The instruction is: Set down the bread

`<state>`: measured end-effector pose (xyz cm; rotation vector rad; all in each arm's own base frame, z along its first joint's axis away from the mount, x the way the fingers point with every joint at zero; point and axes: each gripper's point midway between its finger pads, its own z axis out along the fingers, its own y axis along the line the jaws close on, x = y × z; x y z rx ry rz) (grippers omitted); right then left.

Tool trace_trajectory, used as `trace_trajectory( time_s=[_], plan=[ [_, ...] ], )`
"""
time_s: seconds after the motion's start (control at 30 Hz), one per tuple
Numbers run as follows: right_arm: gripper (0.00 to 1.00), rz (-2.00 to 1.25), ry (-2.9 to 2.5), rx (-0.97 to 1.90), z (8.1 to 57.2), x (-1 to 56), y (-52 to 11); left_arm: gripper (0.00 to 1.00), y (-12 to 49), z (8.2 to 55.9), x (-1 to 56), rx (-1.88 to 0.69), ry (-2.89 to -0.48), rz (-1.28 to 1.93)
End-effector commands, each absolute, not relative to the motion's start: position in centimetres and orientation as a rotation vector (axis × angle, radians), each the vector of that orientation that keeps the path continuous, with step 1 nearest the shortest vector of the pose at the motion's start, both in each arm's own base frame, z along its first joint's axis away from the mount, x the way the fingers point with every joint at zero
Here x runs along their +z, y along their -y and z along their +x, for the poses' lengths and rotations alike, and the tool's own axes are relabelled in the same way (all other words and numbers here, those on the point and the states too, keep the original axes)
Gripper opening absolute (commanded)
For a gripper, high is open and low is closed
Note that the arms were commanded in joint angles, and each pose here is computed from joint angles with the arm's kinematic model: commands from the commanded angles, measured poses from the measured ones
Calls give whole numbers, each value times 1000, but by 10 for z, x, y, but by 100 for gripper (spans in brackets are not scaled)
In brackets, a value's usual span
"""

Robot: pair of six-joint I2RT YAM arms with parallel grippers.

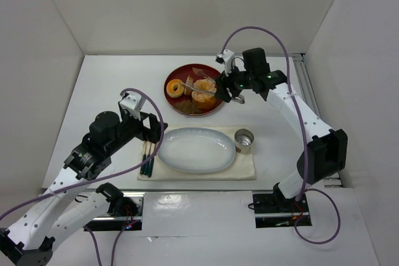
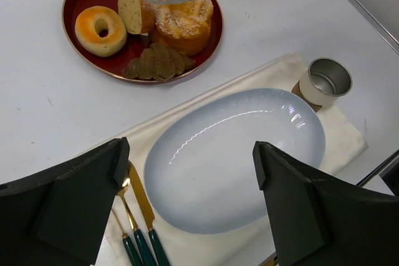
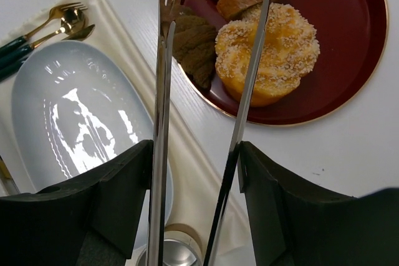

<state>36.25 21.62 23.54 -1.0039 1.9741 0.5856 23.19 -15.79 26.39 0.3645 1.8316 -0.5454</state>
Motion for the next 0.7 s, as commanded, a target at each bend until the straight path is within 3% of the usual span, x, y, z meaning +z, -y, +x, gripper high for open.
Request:
trace_trajectory(
  time_s=[0.0, 0.67],
  plan=[
    [65, -1017, -1880, 550, 381, 257, -233, 100, 157, 236, 278, -529, -1764, 364],
    [63, -1061, -1926, 454, 448, 240, -280, 100, 149, 241, 278, -482, -1767, 324]
  ],
)
